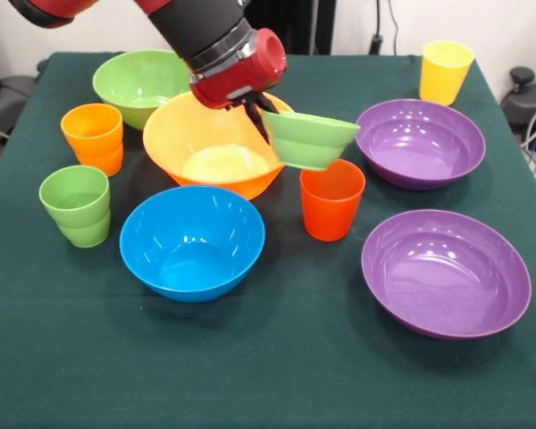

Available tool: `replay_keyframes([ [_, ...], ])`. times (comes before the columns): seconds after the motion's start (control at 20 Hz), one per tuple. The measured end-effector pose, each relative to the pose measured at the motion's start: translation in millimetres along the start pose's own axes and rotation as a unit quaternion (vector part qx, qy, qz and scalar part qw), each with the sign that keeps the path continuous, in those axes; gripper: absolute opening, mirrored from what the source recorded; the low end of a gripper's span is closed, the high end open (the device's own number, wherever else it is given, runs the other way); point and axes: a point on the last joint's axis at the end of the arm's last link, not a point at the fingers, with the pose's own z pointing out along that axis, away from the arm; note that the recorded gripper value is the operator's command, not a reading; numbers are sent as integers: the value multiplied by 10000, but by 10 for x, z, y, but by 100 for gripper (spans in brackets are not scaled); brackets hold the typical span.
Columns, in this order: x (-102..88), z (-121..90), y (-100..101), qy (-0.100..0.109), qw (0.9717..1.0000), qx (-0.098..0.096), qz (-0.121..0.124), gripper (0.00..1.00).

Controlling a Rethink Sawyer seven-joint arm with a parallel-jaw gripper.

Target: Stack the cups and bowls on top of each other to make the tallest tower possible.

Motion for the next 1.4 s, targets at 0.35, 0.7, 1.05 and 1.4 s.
replay_keyframes([
  [0.35, 112, -19, -142, -30, 9999, -48, 110, 0],
  [0.7, 235, 84, -285, 84, 9997, -68, 227, 0],
  [1.05, 285, 156, -291, 157, 9993, -141, 296, 0],
  [1.4, 368, 290, -253, 322, 9983, -230, 436, 0],
])
